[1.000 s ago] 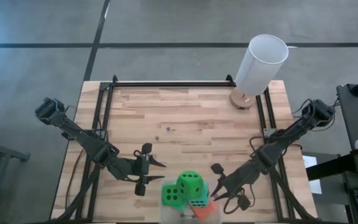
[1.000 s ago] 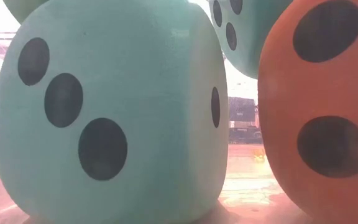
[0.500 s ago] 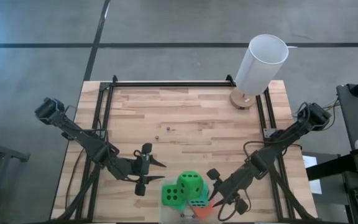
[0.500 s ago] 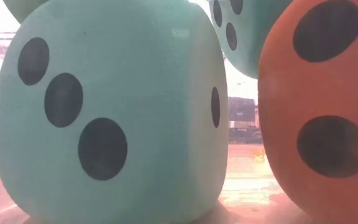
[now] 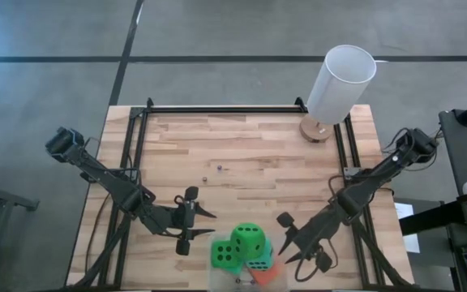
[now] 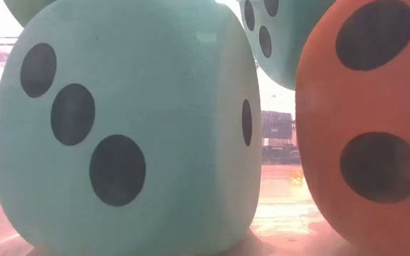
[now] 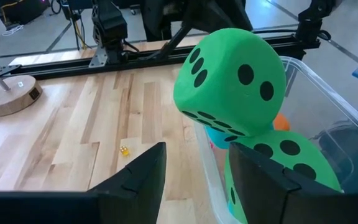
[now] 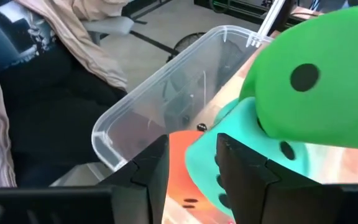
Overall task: Pick & Place Dice
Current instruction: Put the small black dice into the transparent bin
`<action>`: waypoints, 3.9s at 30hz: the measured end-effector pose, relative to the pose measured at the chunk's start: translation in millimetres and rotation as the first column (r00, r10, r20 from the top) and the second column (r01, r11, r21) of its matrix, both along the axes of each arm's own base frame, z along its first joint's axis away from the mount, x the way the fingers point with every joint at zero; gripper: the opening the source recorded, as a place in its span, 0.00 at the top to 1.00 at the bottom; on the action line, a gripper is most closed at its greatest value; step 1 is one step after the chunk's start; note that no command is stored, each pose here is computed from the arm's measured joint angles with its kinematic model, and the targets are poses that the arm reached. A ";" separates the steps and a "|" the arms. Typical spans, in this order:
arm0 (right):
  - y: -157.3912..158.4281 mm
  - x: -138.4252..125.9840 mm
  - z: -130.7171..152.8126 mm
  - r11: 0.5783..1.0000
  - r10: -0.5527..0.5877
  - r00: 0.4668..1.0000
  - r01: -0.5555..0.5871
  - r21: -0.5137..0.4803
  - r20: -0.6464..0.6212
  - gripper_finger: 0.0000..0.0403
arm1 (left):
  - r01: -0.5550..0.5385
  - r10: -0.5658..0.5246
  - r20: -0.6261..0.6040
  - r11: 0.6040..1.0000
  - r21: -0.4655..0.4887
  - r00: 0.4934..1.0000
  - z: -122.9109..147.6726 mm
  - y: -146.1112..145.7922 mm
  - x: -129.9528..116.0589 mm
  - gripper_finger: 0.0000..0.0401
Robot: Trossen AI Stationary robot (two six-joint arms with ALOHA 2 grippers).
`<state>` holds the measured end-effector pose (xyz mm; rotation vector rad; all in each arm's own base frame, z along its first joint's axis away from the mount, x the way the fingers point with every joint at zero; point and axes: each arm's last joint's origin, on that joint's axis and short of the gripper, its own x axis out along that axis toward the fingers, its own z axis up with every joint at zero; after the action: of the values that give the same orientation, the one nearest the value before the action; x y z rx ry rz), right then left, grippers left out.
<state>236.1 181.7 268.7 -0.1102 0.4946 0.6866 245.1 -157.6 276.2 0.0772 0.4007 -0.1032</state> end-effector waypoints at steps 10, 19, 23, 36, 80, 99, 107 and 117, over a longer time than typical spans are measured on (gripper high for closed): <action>-23.8 -27.9 30.7 0.998 -0.036 0.997 0.039 -0.040 0.067 0.74 | -0.022 0.024 -0.078 0.999 0.030 0.997 3.2 12.6 -12.4 0.52; -44.8 -47.1 55.9 0.983 -0.177 0.969 0.184 -0.026 0.175 0.78 | -0.269 0.278 -0.183 0.960 0.074 0.943 11.7 51.5 -43.2 0.54; -49.9 -51.2 61.4 0.972 -0.227 0.952 0.236 -0.018 0.206 0.79 | -0.342 0.352 -0.229 0.936 0.084 0.908 -1.9 67.2 -42.7 0.56; -52.8 -52.7 63.9 0.959 -0.273 0.935 0.284 -0.018 0.225 0.80 | -0.676 0.587 -0.450 0.736 -0.050 0.673 -59.7 141.7 -34.7 0.58; -54.8 -52.1 59.2 0.935 -0.328 0.916 0.350 -0.060 0.229 0.84 | -0.896 0.705 -0.609 0.443 -0.022 0.364 -150.7 148.4 28.2 0.55; -54.8 -52.1 59.2 0.935 -0.328 0.917 0.349 -0.058 0.228 0.84 | -0.912 0.716 -0.616 0.409 -0.013 0.330 -160.8 148.3 30.1 0.54; -54.8 -52.1 59.2 0.935 -0.328 0.917 0.349 -0.058 0.229 0.85 | -0.908 0.693 -0.637 0.419 -0.025 0.337 -160.6 147.7 30.4 0.53; -54.8 -52.1 59.3 0.935 -0.330 0.916 0.350 -0.055 0.226 0.83 | -0.921 0.705 -0.634 0.388 -0.030 0.318 -161.0 148.1 29.6 0.60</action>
<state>184.0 126.9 327.9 -0.1799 0.3267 0.3031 274.6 -9.6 115.2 -0.6129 0.9464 0.9069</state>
